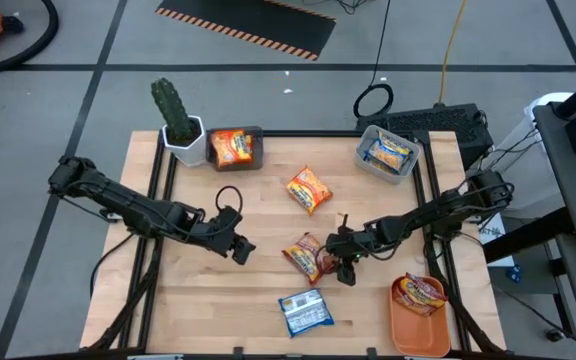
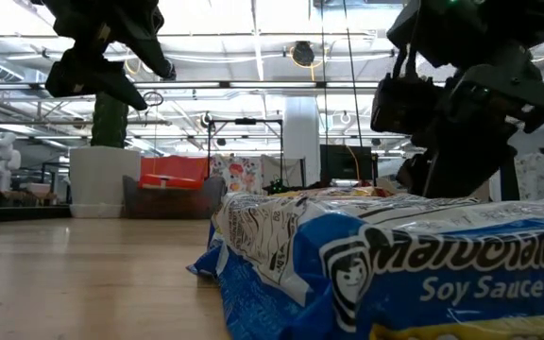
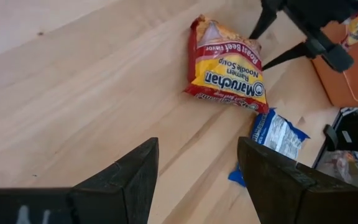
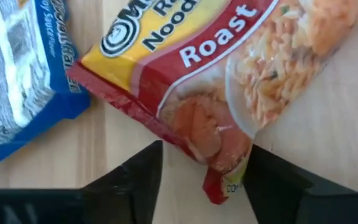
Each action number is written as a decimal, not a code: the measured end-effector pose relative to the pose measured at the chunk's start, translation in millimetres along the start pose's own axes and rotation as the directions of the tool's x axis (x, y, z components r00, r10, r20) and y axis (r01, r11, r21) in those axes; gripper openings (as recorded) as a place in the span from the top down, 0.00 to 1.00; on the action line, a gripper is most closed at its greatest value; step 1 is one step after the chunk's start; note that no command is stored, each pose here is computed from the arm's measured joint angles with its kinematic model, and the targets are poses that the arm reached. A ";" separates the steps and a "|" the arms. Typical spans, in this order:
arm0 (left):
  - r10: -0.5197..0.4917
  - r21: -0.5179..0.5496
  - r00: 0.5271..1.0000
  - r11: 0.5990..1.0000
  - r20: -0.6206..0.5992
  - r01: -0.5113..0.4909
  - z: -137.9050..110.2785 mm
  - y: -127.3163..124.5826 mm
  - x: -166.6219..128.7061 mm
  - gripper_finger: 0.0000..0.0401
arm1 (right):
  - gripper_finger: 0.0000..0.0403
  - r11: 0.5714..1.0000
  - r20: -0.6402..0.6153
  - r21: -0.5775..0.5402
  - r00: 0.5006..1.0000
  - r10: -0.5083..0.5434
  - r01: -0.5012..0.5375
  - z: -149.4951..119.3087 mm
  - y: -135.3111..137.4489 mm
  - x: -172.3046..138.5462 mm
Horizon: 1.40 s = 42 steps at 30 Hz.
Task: Sort Maruchan noodles
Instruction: Put the red noodle pack into the orange bin
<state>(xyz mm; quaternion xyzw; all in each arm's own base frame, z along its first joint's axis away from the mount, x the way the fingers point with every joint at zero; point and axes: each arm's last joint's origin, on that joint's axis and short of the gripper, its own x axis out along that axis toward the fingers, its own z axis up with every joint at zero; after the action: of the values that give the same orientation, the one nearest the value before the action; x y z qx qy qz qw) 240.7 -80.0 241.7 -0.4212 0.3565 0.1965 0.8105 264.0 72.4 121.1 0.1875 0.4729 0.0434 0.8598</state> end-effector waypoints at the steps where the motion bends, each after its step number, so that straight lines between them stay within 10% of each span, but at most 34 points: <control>1: 0.005 0.001 1.000 1.000 0.006 -0.005 0.1 0.3 0.0 0.44 | 0.55 1.000 0.009 0.002 1.000 0.005 -0.005 0.7 0.2 1.2; 17: 0.072 0.020 0.983 0.997 0.169 -0.077 4.8 3.0 -0.5 0.44 | 0.99 0.993 0.067 0.019 0.991 0.113 -0.115 8.8 4.1 4.6; 34: 0.143 -0.270 0.987 0.955 0.074 -0.118 16.2 12.1 40.2 0.44 | 1.00 0.976 0.131 0.108 0.976 0.175 -0.190 27.7 -7.3 -29.2; 42: -0.101 -0.367 0.994 0.923 0.048 0.112 22.2 -8.4 64.8 0.44 | 1.00 0.950 0.185 0.154 0.952 0.242 -0.272 36.6 -8.1 -41.0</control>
<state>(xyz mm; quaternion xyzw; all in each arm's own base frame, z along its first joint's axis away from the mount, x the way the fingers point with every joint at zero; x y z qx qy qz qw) 298.4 -65.3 206.8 -0.5819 0.2784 0.2217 0.7312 271.0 44.3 168.5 0.3265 0.3741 0.0974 0.8625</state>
